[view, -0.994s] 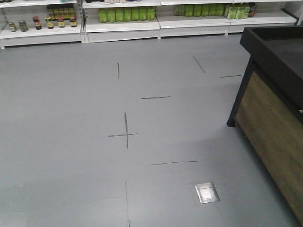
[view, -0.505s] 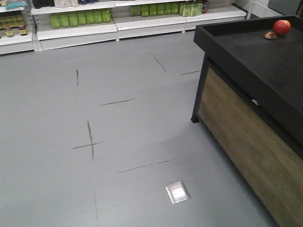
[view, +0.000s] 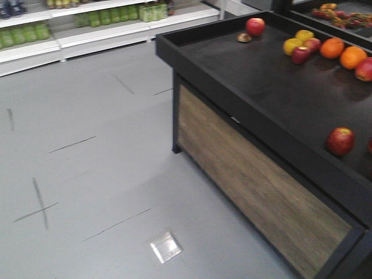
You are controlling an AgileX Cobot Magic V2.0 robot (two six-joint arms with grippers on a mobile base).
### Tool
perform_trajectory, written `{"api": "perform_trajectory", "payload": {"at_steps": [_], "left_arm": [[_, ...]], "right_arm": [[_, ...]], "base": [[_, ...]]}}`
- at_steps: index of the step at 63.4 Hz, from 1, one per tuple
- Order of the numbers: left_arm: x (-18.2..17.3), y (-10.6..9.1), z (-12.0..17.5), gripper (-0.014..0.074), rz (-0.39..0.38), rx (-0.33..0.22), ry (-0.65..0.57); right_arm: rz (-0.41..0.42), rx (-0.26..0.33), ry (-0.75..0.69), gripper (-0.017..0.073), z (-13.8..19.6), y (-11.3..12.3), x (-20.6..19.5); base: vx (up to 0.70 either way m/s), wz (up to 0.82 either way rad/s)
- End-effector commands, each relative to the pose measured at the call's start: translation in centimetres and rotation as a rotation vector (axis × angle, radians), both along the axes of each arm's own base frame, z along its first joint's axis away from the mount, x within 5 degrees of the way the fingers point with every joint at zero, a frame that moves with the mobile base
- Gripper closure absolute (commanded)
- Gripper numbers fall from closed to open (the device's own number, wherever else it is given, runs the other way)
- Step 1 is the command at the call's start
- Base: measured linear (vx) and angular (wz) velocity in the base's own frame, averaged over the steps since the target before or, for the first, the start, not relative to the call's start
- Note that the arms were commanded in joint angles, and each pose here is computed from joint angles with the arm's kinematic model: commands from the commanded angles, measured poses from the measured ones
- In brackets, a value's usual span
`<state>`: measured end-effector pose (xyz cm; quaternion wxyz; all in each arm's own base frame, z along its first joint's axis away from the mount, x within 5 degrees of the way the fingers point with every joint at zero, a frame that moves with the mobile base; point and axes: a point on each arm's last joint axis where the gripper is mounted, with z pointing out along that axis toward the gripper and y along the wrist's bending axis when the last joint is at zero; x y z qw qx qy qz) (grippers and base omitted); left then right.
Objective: Pick three apples into basket with both arms
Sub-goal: 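Drive the base forward toward the black fruit display table, then position the base in front of the light blue basket on the table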
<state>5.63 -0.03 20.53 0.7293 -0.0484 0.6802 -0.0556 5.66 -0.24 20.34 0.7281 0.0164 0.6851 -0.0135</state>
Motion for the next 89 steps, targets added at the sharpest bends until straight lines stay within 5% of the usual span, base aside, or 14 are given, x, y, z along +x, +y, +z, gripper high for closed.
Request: {"api": "perform_trajectory", "payload": {"at_steps": [1,89], "left_arm": [[-0.1,-0.08,0.1,0.06,-0.012,-0.013,-0.066],[-0.1,-0.08,0.1,0.06,-0.012,-0.013,-0.066]], "right_arm": [[-0.004,-0.013,-0.069,0.0568,0.21,-0.01,-0.08],[-0.004,-0.013,-0.069,0.0568,0.21,-0.01,-0.08]], "base": [[0.12,-0.48],[0.12,-0.46]]}}
